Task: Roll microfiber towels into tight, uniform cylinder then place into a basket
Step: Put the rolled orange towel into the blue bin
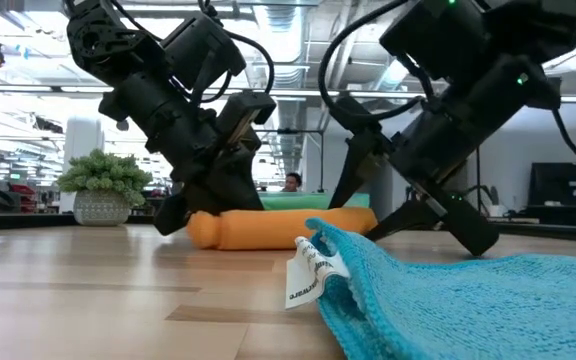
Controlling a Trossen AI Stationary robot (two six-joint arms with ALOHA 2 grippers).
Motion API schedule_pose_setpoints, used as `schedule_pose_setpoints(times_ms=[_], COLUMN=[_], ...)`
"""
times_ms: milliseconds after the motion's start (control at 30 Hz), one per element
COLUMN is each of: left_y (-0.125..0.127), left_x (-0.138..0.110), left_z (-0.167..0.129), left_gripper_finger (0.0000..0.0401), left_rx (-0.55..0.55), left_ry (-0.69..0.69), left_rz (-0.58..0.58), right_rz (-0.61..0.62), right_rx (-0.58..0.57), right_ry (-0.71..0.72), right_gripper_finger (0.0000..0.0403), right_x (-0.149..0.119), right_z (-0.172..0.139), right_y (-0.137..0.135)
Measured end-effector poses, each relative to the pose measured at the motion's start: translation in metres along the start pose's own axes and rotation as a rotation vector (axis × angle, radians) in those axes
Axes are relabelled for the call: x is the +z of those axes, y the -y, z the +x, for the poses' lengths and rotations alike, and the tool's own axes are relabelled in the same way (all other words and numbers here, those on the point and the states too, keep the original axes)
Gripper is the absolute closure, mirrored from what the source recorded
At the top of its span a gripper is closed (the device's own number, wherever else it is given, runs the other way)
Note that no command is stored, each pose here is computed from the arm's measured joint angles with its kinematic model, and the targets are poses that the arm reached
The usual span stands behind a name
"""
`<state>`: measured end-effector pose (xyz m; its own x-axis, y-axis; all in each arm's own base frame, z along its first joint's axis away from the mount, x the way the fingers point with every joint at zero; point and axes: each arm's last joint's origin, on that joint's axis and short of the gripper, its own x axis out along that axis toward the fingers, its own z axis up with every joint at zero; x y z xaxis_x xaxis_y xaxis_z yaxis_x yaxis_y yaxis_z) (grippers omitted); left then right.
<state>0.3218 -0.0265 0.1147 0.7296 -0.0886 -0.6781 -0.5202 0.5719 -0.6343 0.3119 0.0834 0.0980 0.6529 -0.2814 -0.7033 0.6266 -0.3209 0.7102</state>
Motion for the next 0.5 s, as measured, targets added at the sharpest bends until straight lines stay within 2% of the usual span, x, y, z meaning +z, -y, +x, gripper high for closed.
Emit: schedule_pose_setpoints(times_ms=[133, 267, 500], left_y=[-0.001, -0.001, -0.003], left_x=[-0.001, -0.001, -0.001], left_z=[0.000, 0.000, 0.000], left_gripper_finger=[0.0401, 0.0401, 0.0401], left_rx=[0.009, 0.014, 0.044], left_ry=[-0.005, -0.007, 0.006], left_rz=[0.002, 0.002, 0.003], right_rz=[-0.062, -0.075, -0.100], right_rx=[0.027, 0.028, -0.028], right_ry=[-0.052, -0.064, -0.059], right_gripper_finger=[0.0176, 0.0181, 0.0182], right_x=[-0.005, -0.008, -0.008], right_z=[-0.001, -0.005, -0.019], right_y=[-0.002, -0.002, 0.000])
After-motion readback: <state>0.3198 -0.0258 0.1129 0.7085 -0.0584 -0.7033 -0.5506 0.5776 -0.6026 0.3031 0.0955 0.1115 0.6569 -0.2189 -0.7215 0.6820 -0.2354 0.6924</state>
